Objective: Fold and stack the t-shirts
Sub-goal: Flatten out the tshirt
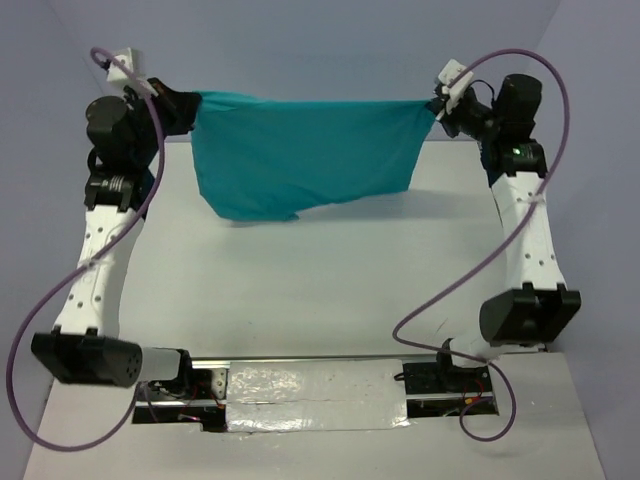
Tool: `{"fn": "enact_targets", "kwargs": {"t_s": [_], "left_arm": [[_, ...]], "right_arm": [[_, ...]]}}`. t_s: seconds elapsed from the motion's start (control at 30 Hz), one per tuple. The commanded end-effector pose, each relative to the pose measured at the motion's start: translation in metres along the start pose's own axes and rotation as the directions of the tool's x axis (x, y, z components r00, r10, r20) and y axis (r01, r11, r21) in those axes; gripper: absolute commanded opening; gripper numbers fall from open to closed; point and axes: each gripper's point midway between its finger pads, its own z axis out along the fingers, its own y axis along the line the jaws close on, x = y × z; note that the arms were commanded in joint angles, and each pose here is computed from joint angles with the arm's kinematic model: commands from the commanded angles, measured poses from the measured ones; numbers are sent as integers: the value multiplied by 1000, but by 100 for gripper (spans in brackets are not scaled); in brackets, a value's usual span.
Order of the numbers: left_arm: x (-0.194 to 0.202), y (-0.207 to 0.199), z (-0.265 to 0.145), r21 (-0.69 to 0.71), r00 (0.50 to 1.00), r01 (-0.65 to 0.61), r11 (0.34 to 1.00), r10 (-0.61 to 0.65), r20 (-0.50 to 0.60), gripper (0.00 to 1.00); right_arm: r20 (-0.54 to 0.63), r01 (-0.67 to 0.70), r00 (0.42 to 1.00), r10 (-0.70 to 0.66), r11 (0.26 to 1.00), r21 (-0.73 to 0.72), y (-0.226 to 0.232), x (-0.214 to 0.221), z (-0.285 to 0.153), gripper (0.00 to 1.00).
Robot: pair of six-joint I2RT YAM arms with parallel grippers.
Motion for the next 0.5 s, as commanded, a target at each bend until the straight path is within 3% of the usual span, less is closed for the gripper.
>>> {"fn": "enact_targets", "kwargs": {"t_s": [0.0,0.33,0.47], "left_arm": [[-53,-27,-41,41,986,1,999,-8,166,0],[-109,-73,-145,100,939,-9,995,-26,344,0],[-120,-81,-176,84,932,-1,996,-29,362,0]], "right_arm": [[151,88,984,-92,995,36,-1,-74,-48,2],[296,200,932,-210,978,65,42,-163,-134,2],[313,203,925,-217,976,76,53,-180,-155,1]]}}
